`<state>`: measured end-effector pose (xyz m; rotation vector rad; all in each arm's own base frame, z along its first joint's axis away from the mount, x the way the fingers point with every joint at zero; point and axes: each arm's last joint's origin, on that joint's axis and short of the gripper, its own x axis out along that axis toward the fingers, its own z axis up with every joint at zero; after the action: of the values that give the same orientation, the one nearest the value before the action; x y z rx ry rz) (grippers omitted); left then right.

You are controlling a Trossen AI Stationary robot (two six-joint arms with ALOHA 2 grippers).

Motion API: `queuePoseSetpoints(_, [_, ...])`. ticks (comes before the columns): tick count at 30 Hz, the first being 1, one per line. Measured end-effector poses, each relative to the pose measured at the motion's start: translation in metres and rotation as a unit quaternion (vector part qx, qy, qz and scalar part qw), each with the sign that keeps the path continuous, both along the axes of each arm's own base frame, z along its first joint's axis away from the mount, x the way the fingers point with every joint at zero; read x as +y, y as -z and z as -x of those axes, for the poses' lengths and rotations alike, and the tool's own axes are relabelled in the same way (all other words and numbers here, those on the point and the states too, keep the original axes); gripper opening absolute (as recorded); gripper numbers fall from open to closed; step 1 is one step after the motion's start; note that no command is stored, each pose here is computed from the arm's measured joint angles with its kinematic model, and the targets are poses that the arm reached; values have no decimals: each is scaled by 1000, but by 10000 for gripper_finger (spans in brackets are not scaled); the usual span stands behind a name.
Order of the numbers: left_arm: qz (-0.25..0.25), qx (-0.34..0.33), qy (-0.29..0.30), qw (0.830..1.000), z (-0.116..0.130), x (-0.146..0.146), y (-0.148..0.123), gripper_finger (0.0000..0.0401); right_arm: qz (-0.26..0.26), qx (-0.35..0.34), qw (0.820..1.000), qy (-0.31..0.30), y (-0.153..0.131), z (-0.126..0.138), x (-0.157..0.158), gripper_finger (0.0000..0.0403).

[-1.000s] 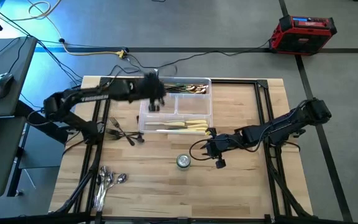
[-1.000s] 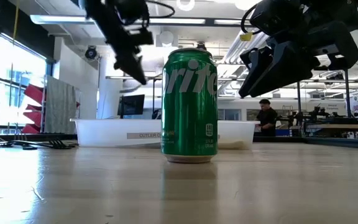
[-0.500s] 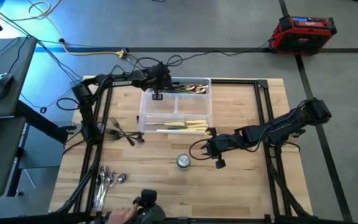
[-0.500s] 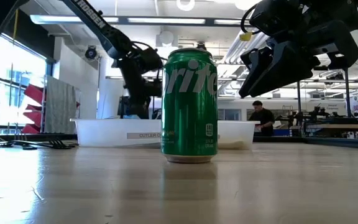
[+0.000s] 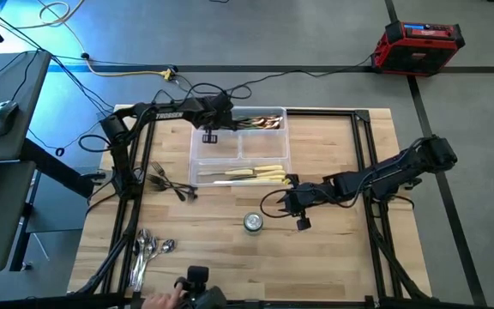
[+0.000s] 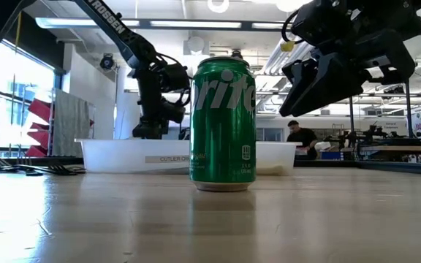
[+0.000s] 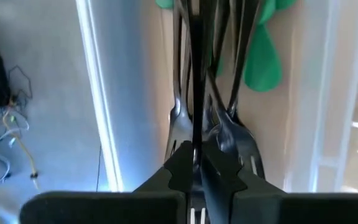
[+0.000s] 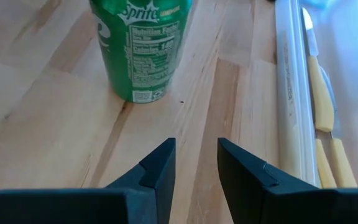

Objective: Sort silverware
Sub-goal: Put the black fork into the silverware tray, then adjust the silverware tray

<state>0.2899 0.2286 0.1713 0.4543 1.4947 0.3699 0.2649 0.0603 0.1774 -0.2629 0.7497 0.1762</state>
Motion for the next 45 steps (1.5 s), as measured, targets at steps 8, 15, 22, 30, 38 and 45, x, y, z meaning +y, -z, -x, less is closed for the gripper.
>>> queuePoseSetpoints(8, [-39,-9,1,999,-2,-9,-20,69,0,1,1000,0,0,0,0,103])
queuePoseSetpoints(15, [-71,-48,-64,994,13,-36,-65,97,0,5,1000,1,1,1,0,103])
queuePoseSetpoints(22, [71,-44,-224,971,62,-85,-79,76,-8,21,1000,13,3,3,-1,103])
queuePoseSetpoints(30, [141,-20,-316,938,97,-112,-27,39,-6,25,1000,11,3,3,0,103])
queuePoseSetpoints(38, [155,-119,-308,931,91,-109,6,3,-1,8,1000,2,1,1,0,103])
queuePoseSetpoints(45, [116,-224,-309,917,82,-86,1,0,-2,6,1000,2,1,1,0,103])
